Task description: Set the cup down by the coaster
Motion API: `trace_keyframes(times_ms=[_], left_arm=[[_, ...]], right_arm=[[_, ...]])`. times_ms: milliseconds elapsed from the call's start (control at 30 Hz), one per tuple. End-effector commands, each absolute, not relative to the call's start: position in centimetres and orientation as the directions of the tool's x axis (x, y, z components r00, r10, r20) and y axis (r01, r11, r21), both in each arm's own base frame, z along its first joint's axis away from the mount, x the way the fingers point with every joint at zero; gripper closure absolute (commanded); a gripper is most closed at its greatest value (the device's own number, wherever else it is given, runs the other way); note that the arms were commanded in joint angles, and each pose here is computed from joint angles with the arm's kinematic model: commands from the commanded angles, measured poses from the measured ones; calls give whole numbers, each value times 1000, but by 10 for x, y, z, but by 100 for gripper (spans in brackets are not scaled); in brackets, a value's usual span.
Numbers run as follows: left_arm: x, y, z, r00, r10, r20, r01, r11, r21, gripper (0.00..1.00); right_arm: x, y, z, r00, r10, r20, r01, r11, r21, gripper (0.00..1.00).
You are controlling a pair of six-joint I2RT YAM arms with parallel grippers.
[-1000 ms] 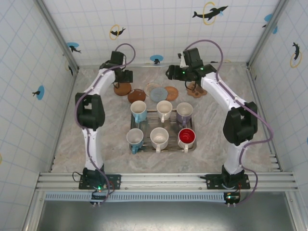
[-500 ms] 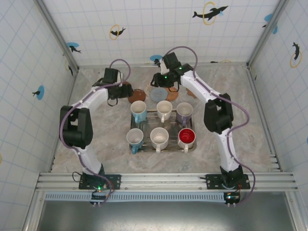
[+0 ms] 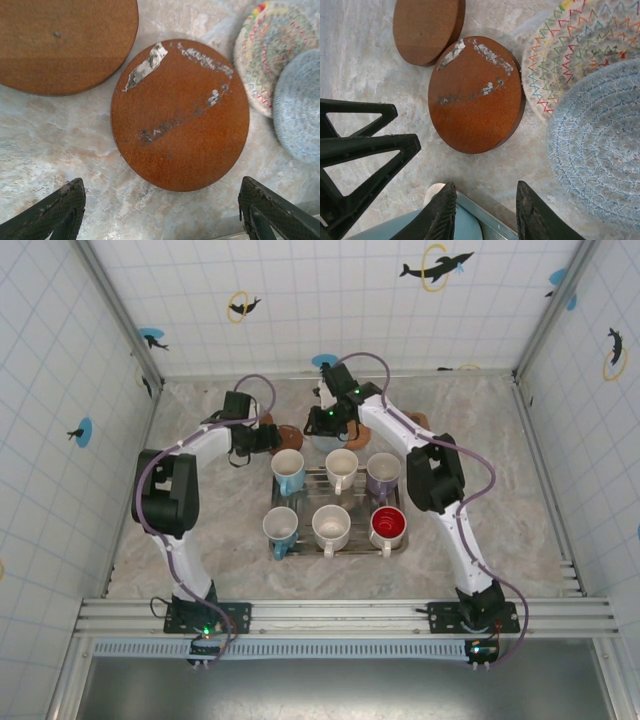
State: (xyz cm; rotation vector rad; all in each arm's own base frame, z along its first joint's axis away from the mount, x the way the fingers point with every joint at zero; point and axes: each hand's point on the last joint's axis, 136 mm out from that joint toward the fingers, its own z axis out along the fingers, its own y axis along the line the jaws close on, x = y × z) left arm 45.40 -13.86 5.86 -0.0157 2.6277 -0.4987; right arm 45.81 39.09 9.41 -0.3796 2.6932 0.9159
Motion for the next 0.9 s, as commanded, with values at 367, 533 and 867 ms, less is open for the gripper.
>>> trace_keyframes(times_ms=[367, 533, 867], left_arm=[[453, -143, 26, -920, -112, -376, 47, 920, -388, 21], [453, -144, 21, -924, -112, -365, 45, 918, -395, 24], [453, -152, 13, -931, -121, -345, 45, 898, -438, 36]], right_arm=[[461, 410, 66, -950, -149, -274, -290, 745, 600, 59], [461, 413, 58, -956, -142, -257, -275, 739, 616, 59], [455, 425, 44, -965, -139, -221, -252, 722, 645, 60]])
